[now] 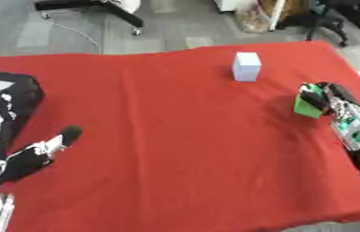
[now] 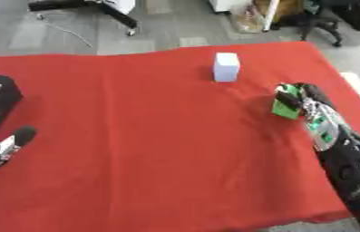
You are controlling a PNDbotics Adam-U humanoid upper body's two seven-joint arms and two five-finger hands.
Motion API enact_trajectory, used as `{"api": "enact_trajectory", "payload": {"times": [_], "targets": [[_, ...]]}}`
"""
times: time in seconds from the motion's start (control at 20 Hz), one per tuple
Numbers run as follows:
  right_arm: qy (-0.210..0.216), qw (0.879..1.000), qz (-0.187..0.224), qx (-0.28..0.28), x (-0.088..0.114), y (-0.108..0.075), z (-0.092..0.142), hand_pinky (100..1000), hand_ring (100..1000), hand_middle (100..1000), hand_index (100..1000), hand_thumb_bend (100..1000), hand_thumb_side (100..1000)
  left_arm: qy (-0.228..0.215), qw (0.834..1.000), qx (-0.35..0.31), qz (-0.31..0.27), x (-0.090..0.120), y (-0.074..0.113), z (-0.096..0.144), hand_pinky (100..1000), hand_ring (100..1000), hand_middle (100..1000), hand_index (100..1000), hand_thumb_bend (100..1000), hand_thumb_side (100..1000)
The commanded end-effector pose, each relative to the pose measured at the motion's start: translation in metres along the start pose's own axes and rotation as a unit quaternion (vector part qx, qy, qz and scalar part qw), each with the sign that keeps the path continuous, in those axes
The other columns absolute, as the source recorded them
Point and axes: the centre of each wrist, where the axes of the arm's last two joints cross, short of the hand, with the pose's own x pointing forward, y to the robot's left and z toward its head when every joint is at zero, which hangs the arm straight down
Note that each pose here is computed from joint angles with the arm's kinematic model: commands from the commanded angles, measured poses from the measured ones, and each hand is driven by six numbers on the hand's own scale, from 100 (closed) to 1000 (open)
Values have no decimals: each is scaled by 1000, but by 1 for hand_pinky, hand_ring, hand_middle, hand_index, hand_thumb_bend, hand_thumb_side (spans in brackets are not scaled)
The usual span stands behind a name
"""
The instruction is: Pick up the objects with one hand, pass them to the other hand, and then place them into the box on the other side of the table.
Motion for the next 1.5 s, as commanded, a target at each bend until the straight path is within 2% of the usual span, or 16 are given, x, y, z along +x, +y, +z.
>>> {"api": "enact_trajectory", "payload": {"times": [0.05,0.2,0.35,0.6,0.75,0.95,1.25,1.3,1.35,1.5], "targets": [[11,999,-32,2,-4,18,5,307,455,563,682,100,100,-9,1000,4,2,4,2,-3,706,798,764,883,856,602],[8,997,-74,-16,-1,20,6,269,431,503,613,100,117,-9,1000,5,2,4,2,-3,706,797,763,883,854,602],[4,990,-134,-36,1,20,8,240,410,446,544,100,169,-8,1000,6,2,3,2,-2,705,797,763,883,850,602],[-13,970,-234,-64,11,18,11,234,403,390,489,100,268,-7,1000,8,4,3,2,-2,698,795,761,882,828,605],[-36,955,-288,-69,22,15,14,237,402,382,482,100,286,-6,1000,8,4,3,1,-2,694,793,760,880,821,605],[-93,935,-336,-60,48,9,23,241,403,377,477,100,313,-3,1000,8,5,2,0,-2,693,793,759,876,802,604],[-183,912,-366,-37,97,1,44,246,404,378,478,100,342,-1,1000,3,11,1,-5,-2,691,809,761,873,769,602],[-196,907,-373,-29,105,1,48,249,405,377,479,100,285,-1,1000,1,11,0,-6,-2,691,812,764,872,759,600],[-210,901,-380,-20,112,0,53,251,405,379,480,100,356,0,1000,0,10,0,-7,-2,690,813,765,872,752,598],[-259,877,-404,16,139,0,70,258,405,378,479,100,389,3,1000,-4,9,-2,-10,-2,689,818,767,868,724,584]]}}
